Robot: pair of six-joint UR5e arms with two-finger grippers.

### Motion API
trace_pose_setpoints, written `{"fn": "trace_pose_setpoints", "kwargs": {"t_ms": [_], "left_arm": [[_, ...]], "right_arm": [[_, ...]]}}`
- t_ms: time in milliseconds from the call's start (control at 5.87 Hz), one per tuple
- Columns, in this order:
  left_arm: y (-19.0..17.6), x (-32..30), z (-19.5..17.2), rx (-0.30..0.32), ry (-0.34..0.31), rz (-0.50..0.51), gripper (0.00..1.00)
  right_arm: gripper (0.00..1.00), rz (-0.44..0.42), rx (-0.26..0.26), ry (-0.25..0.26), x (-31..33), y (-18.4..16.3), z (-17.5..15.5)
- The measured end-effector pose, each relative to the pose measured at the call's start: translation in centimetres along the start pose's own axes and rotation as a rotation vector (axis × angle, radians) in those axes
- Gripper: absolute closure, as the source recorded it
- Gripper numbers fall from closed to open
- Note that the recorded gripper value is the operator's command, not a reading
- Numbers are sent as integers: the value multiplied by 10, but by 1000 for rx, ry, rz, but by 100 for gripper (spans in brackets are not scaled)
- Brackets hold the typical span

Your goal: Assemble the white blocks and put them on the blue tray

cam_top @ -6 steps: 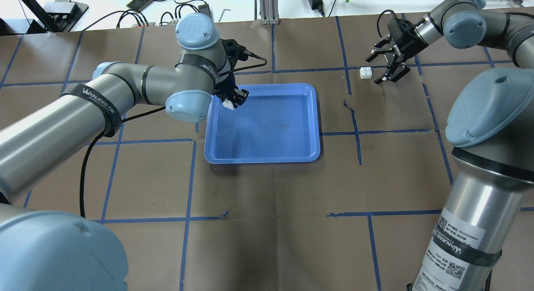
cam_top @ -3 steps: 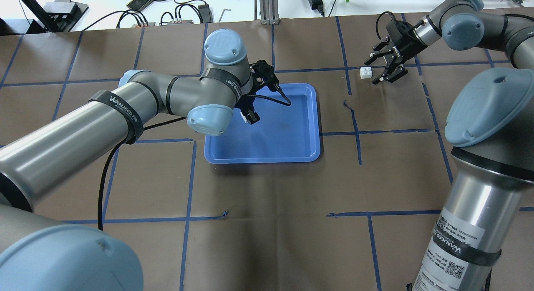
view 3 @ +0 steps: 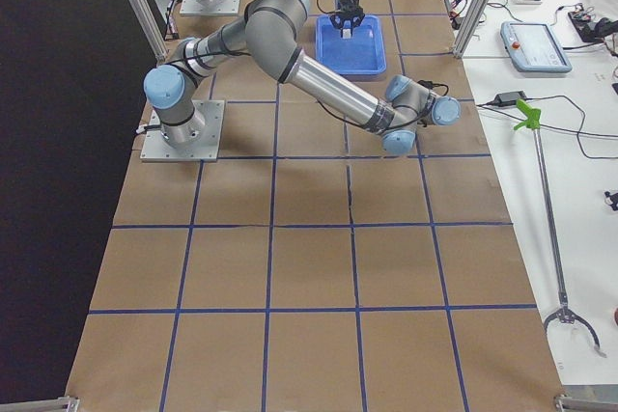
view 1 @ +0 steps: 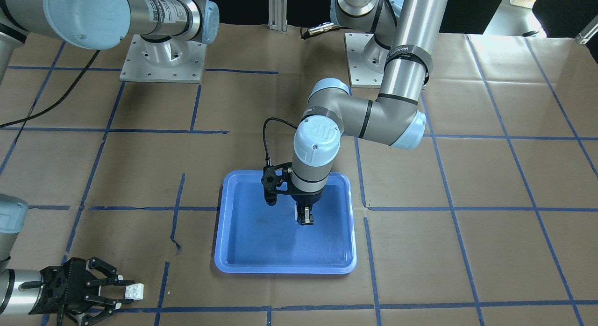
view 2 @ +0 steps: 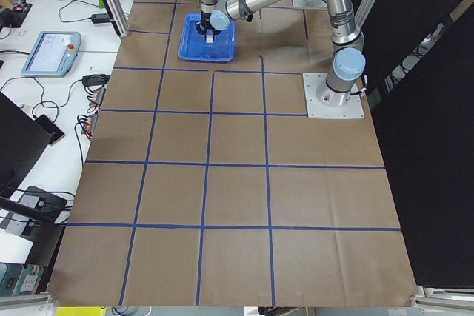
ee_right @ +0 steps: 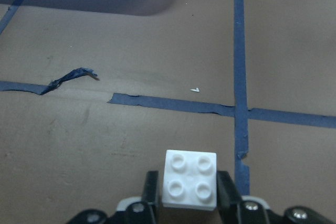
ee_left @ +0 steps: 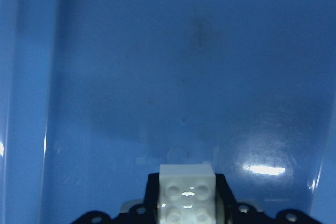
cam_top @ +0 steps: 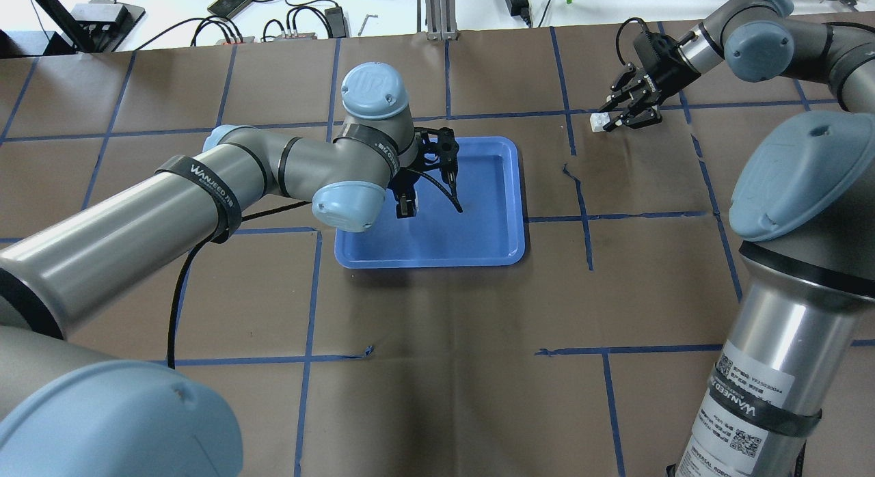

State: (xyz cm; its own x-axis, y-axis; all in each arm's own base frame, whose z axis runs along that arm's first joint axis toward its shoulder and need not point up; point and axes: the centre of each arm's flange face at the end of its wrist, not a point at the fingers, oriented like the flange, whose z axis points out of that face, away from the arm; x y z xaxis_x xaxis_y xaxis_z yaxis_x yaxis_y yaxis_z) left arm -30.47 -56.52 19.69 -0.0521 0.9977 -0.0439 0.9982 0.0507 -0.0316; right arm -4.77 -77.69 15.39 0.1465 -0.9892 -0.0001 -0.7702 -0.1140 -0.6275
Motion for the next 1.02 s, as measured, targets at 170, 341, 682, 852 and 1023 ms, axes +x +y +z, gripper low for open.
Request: {"fn": "trace_pose_setpoints", "kwargs": {"t_ms": [170,341,682,852,1023], "left_arm": [[-4,6,8,0,12,15,77],[-7,10,13,0,18,20,43],[-10,11,19,2,15,18,1],[-11,9,17,3,10,16,1],[-9,5,5,5,-6,10,1]], "right_arm": [[75,-3,-1,1,1,-2,0],[75,-9,-4,4,1,-7,-3],[75,-29,-18,25,0,-31,-24],[75,-36,-24,33,-5,-48,-37],[75,-34,-24,31,-19,-68,-46]]}}
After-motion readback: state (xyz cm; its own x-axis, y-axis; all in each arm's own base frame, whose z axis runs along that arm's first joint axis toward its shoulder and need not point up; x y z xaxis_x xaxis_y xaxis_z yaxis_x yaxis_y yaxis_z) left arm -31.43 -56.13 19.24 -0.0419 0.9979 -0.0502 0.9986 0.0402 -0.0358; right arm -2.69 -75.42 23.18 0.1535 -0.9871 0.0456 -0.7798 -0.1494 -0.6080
